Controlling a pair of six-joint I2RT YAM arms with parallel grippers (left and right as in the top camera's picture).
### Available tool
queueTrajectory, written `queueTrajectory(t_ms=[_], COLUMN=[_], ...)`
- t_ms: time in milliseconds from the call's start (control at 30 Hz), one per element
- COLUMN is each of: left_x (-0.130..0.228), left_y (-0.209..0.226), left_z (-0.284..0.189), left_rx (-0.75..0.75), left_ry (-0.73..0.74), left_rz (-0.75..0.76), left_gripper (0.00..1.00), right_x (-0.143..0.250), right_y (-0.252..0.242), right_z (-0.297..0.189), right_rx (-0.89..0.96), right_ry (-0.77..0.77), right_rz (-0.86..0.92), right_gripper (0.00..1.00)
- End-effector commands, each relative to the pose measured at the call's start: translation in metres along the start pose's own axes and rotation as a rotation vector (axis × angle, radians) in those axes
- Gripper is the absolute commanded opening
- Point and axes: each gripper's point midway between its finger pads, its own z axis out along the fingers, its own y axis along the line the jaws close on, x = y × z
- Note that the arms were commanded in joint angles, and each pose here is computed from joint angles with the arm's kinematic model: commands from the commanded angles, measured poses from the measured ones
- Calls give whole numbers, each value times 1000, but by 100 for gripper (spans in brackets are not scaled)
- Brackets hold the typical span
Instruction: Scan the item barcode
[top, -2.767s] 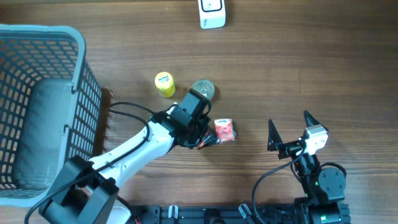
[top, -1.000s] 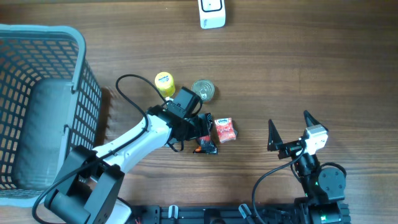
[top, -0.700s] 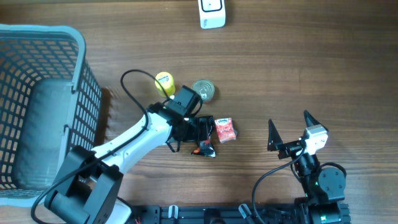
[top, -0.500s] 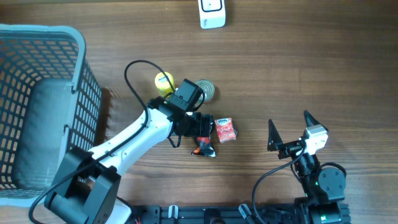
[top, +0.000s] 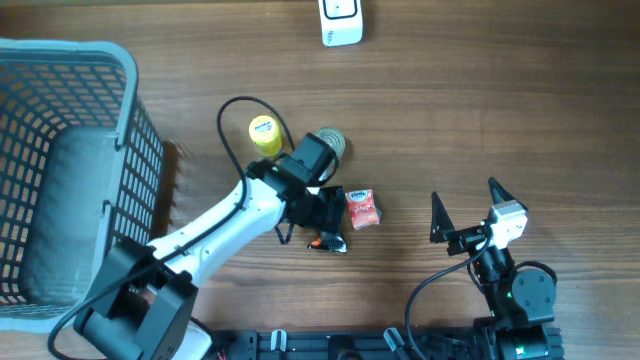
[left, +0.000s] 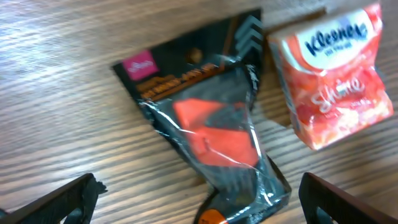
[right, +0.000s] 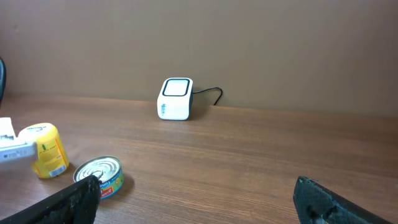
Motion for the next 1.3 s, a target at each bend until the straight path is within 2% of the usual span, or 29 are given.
queueTrajectory(t_ms=[0,400,633,867,1033,1267], left_x=[0,3,9,2,10,9], left_y=[4,9,0,1,7,8], left_z=[13,28,38,48,68,77], left_rx=[-64,-88,-33,-40,-65,-74], left_ry=[13,45,91,73,123,124], left_rz=[-25,-139,-81,-87,-91,-192], left_gripper=[100,100,100,100,100,93], right_x=[-1,-1,-1,-1,-1,-1], right_y=[-1,-1,-1,-1,-1,-1], right_z=[0,0,0,0,0,0], right_rx=[9,9,9,9,9,9], right_ry=[-6,-6,-6,-6,-6,-6], right_rz=[-7,-7,-7,-7,-7,-7], right_gripper=[100,100,100,100,100,100])
